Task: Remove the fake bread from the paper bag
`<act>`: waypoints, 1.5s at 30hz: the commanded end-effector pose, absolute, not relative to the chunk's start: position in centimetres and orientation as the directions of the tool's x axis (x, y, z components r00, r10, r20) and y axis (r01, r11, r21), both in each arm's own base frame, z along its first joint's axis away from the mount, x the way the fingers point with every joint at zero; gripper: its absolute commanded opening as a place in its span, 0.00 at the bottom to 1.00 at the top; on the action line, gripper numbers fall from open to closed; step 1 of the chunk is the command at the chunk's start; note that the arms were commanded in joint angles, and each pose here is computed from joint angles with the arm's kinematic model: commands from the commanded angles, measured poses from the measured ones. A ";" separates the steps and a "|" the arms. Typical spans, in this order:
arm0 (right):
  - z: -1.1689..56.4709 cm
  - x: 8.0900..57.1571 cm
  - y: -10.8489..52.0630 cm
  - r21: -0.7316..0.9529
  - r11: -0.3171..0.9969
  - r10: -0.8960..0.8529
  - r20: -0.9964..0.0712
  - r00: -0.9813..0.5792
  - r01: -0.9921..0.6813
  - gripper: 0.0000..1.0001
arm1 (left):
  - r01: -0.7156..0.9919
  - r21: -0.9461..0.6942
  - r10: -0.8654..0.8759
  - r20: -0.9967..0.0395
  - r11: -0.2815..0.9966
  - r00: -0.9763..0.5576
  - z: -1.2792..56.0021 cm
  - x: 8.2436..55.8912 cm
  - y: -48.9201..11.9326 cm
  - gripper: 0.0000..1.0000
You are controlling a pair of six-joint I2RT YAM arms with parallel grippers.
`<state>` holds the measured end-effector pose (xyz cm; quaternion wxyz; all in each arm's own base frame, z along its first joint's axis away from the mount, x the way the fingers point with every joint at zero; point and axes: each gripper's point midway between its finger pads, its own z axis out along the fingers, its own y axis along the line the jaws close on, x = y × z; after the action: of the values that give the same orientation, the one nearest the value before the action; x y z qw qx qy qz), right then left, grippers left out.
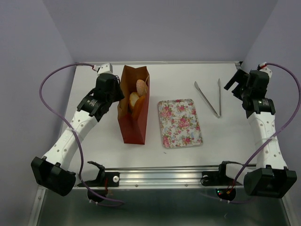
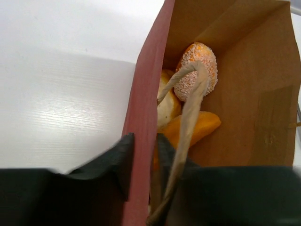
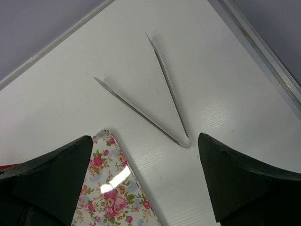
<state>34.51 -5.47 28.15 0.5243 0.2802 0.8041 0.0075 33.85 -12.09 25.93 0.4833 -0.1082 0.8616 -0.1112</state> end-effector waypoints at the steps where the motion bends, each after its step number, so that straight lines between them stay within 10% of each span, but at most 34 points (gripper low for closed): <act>1: 28.2 35.4 -5.2 0.299 0.860 0.438 -0.848 -0.299 0.413 1.00 | -0.121 -0.240 -0.268 -0.831 0.963 -0.488 26.5 34.4 -11.0 0.23; 5: 28.2 35.5 -5.3 0.285 0.863 0.432 -0.845 -0.315 0.417 1.00 | -0.132 -0.173 -0.217 -0.828 0.976 -0.518 26.0 34.6 -10.4 0.12; 9: 28.4 35.2 -5.7 0.267 0.862 0.420 -0.852 -0.313 0.431 1.00 | -0.099 -0.139 -0.171 -0.821 0.985 -0.544 25.7 34.7 -10.7 0.25; 12: 28.5 34.9 -6.1 0.253 0.858 0.412 -0.859 -0.305 0.446 1.00 | -0.092 -0.126 -0.156 -0.811 0.988 -0.563 25.3 35.3 -11.0 0.00; 29: 26.5 34.8 -5.2 0.252 0.873 0.415 -0.832 -0.368 0.417 1.00 | -0.280 0.423 0.338 -0.890 0.862 -0.305 37.2 38.7 -2.7 0.00; 45: 19.0 38.2 -4.5 0.136 0.942 0.300 -0.752 -0.587 0.307 1.00 | -0.103 0.469 0.361 -0.785 0.877 -0.504 22.5 37.9 -8.8 0.00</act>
<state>36.46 -5.52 20.29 0.4248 0.2321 0.8747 -0.0216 38.94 -7.71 24.33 0.4894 0.0891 0.8352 0.2343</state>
